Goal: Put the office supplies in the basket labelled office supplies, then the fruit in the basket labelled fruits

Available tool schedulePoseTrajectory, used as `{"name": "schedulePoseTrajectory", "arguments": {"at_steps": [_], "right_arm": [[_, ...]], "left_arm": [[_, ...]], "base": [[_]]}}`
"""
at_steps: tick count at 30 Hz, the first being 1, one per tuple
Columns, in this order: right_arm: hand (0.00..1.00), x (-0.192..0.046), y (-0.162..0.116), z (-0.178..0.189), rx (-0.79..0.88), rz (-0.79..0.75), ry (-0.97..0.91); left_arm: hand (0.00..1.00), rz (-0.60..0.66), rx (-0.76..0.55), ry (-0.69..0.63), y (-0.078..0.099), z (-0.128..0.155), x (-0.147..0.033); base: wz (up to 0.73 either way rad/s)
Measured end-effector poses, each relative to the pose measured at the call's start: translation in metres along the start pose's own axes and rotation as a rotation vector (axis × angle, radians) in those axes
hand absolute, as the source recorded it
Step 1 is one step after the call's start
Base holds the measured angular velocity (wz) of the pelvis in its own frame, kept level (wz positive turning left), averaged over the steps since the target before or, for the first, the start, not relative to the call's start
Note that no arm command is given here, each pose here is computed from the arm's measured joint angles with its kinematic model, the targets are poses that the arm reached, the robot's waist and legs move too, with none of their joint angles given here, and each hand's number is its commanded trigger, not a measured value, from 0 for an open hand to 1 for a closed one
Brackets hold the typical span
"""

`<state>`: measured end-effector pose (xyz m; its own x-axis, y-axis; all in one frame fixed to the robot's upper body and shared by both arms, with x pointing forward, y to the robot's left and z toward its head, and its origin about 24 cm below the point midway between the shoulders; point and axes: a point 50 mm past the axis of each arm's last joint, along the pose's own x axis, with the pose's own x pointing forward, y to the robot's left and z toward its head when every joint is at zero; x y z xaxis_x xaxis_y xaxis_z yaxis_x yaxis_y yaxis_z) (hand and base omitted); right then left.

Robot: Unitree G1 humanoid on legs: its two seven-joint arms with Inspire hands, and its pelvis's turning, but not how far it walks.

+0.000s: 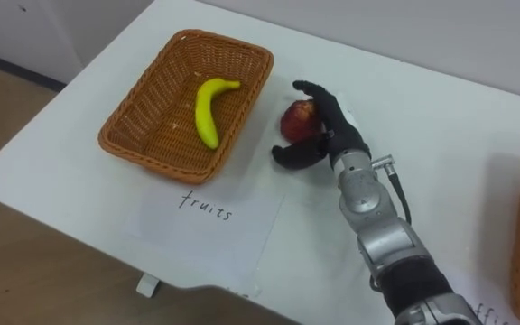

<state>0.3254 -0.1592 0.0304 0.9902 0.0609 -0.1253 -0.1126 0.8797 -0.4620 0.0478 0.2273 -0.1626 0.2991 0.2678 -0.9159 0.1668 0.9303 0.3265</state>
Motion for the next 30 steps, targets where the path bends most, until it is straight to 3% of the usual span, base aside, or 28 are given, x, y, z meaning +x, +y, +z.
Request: {"name": "schedulePoseTrajectory", "arguments": {"at_steps": [30], "right_arm": [[1.00,-0.0003,0.0082,-0.0012,-0.021,0.095,0.007]], "left_arm": [[0.00,0.003,-0.016,-0.008,0.0074,0.0041,0.0015]], "base": [[0.00]]}}
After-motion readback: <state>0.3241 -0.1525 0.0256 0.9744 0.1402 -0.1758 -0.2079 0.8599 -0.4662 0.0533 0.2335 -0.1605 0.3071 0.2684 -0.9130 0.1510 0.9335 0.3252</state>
